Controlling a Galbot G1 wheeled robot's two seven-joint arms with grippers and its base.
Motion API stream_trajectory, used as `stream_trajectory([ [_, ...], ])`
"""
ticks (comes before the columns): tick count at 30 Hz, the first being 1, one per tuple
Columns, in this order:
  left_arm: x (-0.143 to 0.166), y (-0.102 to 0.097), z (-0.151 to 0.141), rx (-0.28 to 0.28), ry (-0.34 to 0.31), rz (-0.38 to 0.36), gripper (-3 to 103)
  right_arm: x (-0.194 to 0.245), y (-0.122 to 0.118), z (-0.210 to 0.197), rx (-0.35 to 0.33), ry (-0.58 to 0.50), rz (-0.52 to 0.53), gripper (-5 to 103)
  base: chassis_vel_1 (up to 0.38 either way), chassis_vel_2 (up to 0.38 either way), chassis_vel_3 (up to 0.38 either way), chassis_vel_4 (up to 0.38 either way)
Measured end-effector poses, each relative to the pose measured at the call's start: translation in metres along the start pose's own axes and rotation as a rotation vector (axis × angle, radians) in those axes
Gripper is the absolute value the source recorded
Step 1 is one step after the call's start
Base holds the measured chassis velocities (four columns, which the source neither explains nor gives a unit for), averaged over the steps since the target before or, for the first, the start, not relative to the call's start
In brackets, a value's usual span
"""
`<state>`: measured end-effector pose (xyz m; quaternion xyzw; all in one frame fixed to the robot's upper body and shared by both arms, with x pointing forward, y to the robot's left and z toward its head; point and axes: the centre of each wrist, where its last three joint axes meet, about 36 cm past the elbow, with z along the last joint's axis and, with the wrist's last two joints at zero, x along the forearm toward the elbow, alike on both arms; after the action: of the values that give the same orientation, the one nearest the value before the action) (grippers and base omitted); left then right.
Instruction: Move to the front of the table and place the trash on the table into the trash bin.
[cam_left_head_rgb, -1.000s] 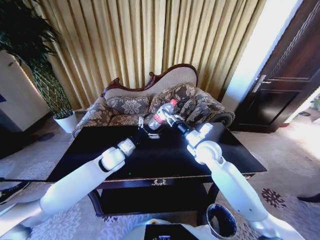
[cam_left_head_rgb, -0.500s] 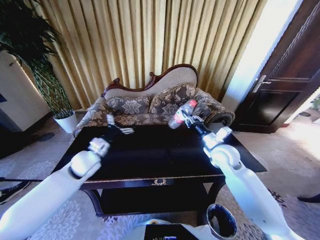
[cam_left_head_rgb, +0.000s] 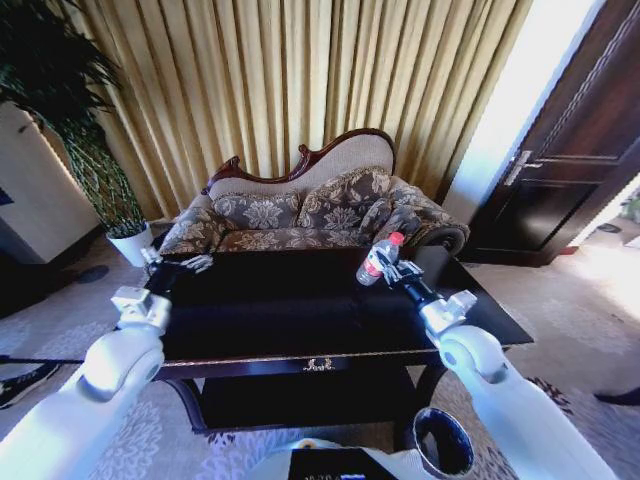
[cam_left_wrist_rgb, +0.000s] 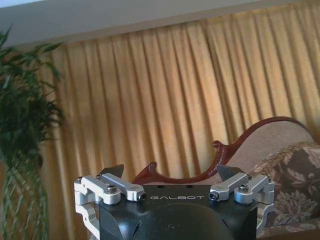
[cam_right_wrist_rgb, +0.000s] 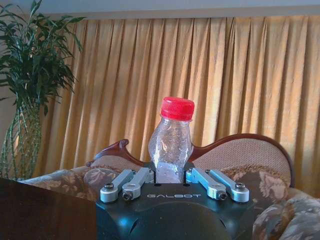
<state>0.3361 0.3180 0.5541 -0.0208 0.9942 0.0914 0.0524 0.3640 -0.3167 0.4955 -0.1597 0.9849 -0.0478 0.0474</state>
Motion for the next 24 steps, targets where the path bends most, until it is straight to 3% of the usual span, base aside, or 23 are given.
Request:
stream_trajectory([
  [6, 0.017, -0.011, 0.003, 0.092, 0.074, 0.045, 100, 0.012, 0.003, -0.005, 0.011, 0.015, 0.008, 24, 0.000, 0.000, 0.000, 0.000],
  [10, 0.029, -0.019, 0.004, 0.115, 0.115, 0.066, 100, 0.016, 0.004, -0.008, 0.003, 0.017, 0.009, 24, 0.000, 0.000, 0.000, 0.000],
  [24, 0.047, -0.031, -0.006, 0.104, 0.122, 0.092, 100, 0.036, 0.009, -0.010, -0.011, 0.041, 0.013, 24, 0.021, -0.026, -0.020, 0.018],
])
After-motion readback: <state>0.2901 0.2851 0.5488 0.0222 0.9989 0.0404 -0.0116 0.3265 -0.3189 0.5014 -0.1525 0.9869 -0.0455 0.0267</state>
